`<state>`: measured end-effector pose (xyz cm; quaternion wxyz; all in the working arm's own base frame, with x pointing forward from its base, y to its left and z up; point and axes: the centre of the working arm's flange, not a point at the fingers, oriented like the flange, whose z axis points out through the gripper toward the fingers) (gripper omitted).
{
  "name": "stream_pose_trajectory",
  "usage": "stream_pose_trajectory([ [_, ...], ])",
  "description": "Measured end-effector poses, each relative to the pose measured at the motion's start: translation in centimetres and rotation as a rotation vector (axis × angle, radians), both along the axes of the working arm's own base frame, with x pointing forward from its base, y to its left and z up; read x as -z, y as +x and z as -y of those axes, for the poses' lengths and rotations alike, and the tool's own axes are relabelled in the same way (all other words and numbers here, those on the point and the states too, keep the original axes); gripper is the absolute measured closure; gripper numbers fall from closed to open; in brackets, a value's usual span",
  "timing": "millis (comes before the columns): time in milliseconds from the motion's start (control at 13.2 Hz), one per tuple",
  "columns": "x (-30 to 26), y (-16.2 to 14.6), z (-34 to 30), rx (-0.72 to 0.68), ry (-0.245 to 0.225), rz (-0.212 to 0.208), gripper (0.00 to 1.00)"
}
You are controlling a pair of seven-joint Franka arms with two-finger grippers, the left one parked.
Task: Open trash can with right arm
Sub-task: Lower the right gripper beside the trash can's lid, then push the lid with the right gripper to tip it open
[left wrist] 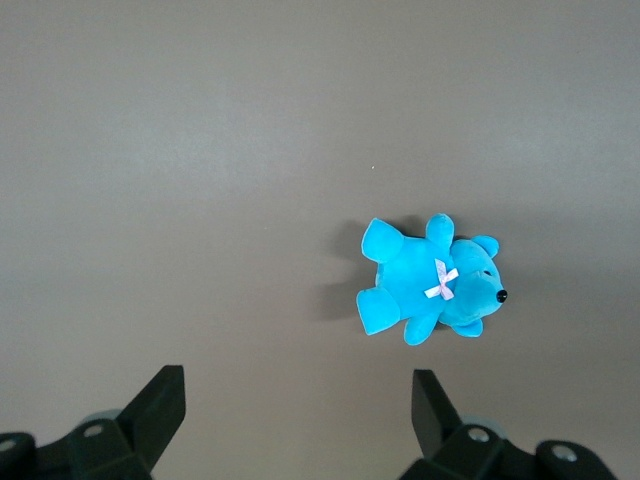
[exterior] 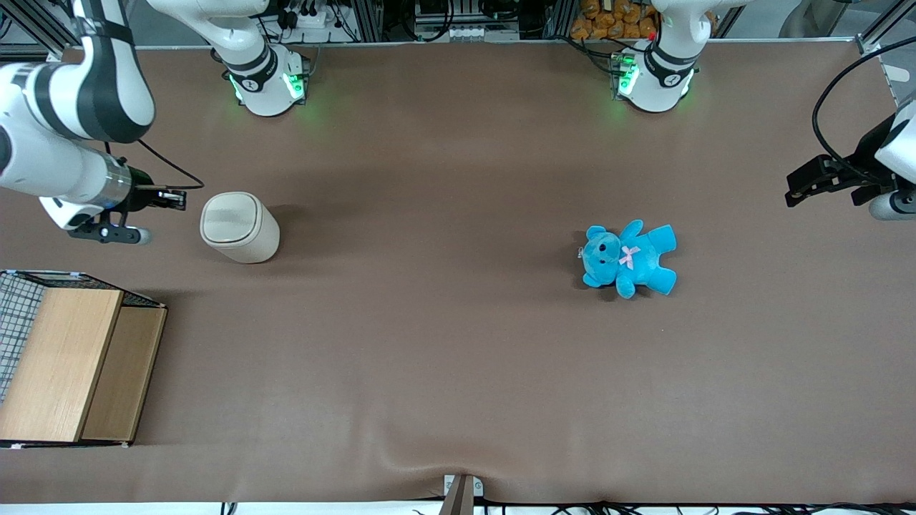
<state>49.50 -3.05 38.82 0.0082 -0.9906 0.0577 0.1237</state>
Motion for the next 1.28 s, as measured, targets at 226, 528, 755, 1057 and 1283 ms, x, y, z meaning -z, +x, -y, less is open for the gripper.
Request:
stream_pose_trajectory([
  [226,2.2,-0.6,0.0,0.001,-0.002,0.028,0.99],
  [528,4.2,-1.4,-0.1,0.002,-0.004,0.04,0.99],
  [755,5.0,-1.7,-0.1,0.002,-0.004,0.03,0.99],
  [1057,6.8,-1.7,-0.1,0.003,-0.006,0.037,0.99],
  [1283,8.0,-1.6,-0.1,0.003,-0.007,0.036,0.99],
])
